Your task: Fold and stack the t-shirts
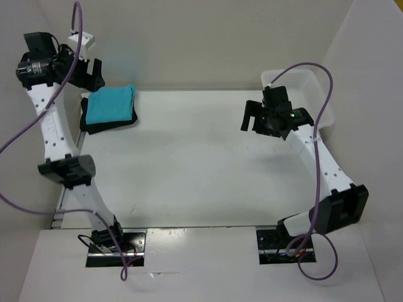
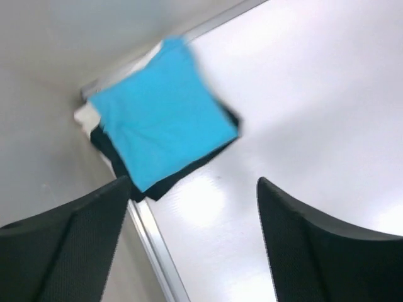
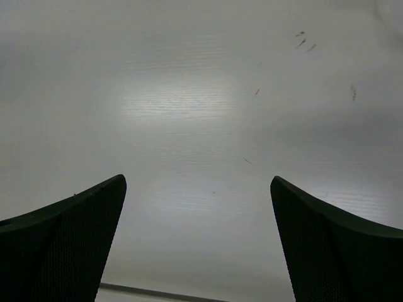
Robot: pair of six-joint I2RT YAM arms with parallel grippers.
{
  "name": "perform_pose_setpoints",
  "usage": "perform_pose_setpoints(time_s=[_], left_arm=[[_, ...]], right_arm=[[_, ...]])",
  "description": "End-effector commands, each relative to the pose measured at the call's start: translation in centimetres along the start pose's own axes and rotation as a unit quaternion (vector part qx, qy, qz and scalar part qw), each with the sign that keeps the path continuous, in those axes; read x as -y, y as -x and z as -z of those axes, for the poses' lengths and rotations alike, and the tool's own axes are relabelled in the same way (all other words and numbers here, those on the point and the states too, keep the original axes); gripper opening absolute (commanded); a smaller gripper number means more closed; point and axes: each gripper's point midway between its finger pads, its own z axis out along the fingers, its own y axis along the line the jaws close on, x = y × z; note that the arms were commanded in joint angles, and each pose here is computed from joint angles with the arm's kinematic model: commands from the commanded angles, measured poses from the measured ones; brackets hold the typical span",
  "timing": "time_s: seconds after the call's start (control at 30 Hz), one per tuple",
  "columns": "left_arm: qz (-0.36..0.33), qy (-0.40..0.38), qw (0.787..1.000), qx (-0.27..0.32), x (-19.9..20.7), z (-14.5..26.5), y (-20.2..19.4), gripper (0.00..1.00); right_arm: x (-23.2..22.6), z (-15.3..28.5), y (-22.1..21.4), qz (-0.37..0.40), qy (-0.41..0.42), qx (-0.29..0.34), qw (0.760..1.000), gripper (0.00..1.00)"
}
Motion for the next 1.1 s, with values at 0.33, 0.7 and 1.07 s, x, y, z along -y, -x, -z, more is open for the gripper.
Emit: perform_pose_setpoints(time_s=[0.33, 0.7, 1.07], left_arm=[[0.006, -0.165, 0.977, -0.137, 21.6, 4.7, -21.4, 1.0], [-0.062, -0.123, 0.989, -0.047, 21.8, 7.5, -19.1, 1.0], [-0.067, -0.128, 0.989, -0.04, 22.1, 7.5, -19.0, 1.0]], right_arm=[[2.4, 3.8, -2.4, 0.01, -0.017, 0.051, 0.998, 1.0], [1.4, 3.9, -3.2, 0.011, 0.017, 0.047, 0.999, 1.0], [1.1, 4.4, -3.8, -0.004, 0.035, 0.048, 0.998, 1.0]])
